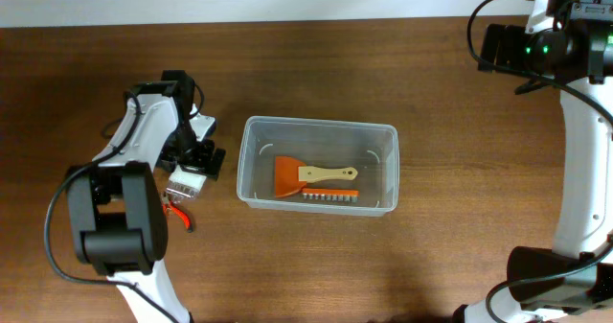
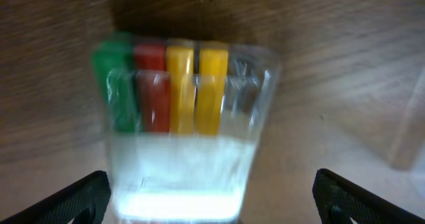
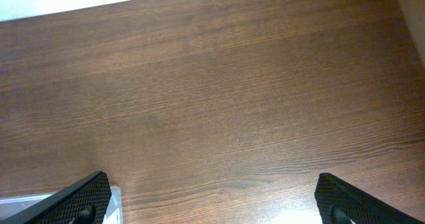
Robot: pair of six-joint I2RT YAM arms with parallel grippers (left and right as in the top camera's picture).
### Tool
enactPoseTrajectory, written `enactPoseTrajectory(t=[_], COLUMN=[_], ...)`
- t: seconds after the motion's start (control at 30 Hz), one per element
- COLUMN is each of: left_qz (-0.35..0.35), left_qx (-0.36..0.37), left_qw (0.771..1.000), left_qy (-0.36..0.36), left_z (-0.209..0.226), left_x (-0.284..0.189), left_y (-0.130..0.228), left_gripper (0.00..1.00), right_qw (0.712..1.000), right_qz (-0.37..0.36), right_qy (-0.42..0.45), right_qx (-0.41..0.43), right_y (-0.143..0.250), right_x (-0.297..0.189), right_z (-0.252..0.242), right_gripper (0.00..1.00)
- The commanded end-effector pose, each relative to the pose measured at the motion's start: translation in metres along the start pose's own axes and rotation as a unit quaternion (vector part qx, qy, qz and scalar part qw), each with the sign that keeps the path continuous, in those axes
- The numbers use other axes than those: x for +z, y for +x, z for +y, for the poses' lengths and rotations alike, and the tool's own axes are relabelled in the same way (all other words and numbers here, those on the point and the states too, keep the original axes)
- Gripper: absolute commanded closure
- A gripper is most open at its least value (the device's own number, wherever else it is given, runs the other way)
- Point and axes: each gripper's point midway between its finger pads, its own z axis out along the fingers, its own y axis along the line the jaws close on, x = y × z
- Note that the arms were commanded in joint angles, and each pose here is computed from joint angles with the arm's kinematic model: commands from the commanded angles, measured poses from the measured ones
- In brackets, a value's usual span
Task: Pack container
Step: 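Retract the right arm and grasp the marker case with the left gripper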
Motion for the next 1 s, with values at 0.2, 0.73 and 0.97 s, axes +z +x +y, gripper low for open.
enactPoseTrajectory(t=[0.2, 0.73, 0.97], left_qz=[0.039, 0.047, 0.048], left_qx=[0.01, 0.01, 0.011], left_qw=[0.999, 0.999, 0.999], left_qy=[0.011, 0.013, 0.013], left_z=[-0.003, -0.004, -0.004], left_x=[0.034, 0.035, 0.035], left_y=[0.003, 0.007, 0.007], left_gripper=[0.01, 0.25, 0.45], right_qw=[1.0, 1.0, 1.0], right_qz=[0.005, 0.007, 0.009], right_qy=[0.0, 0.0, 0.0], right_qx=[0.003, 0.003, 0.003], right_y=[0.002, 0.004, 0.004], right_x=[0.002, 0.002, 0.002], right_z=[0.0, 0.0, 0.0], right_gripper=[0.02, 0.01, 0.01])
